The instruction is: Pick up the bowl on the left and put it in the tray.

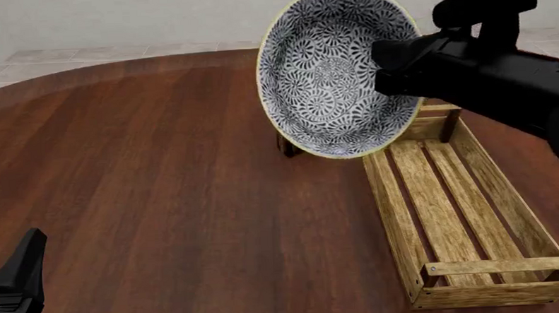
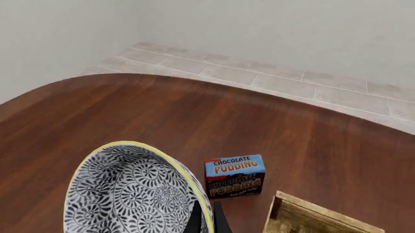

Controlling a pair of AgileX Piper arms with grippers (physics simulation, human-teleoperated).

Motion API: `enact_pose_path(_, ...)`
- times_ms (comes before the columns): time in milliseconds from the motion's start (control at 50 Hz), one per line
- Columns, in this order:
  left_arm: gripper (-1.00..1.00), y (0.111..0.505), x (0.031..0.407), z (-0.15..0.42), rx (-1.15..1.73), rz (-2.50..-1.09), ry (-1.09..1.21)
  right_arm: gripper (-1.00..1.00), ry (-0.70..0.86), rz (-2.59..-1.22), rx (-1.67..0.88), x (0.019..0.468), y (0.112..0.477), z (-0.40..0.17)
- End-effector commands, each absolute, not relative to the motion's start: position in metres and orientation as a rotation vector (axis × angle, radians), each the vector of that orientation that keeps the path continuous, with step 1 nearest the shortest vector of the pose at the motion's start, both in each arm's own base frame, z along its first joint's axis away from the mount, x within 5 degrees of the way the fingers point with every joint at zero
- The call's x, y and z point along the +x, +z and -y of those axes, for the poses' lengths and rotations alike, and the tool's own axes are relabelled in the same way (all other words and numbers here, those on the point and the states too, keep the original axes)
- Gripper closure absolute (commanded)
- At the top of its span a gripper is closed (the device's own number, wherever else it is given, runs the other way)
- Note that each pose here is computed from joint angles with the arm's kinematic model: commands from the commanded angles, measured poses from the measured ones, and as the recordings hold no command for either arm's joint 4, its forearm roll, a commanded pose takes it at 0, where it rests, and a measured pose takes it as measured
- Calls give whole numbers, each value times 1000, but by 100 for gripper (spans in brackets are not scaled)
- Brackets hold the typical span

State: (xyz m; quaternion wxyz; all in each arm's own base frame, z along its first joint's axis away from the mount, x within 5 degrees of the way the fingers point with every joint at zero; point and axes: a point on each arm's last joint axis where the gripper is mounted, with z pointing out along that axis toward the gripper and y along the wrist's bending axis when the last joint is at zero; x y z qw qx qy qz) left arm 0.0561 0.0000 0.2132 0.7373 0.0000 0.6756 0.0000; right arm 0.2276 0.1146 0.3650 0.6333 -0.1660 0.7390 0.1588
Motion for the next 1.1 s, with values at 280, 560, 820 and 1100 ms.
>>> enact_pose_path(280,-100,213,56,0,0,-1484,0,100,393,-1679,-184,221,375,-86)
enact_pose_path(560,-100,213,56,0,0,-1484,0,100,434,-1682,-81,215,373,-75)
enact_pose_path(820,-100,213,56,0,0,-1484,0,100,464,-1672,15,214,371,-65)
enact_pose_path(1100,-100,213,56,0,0,-1484,0,100,498,-1665,134,216,362,-54)
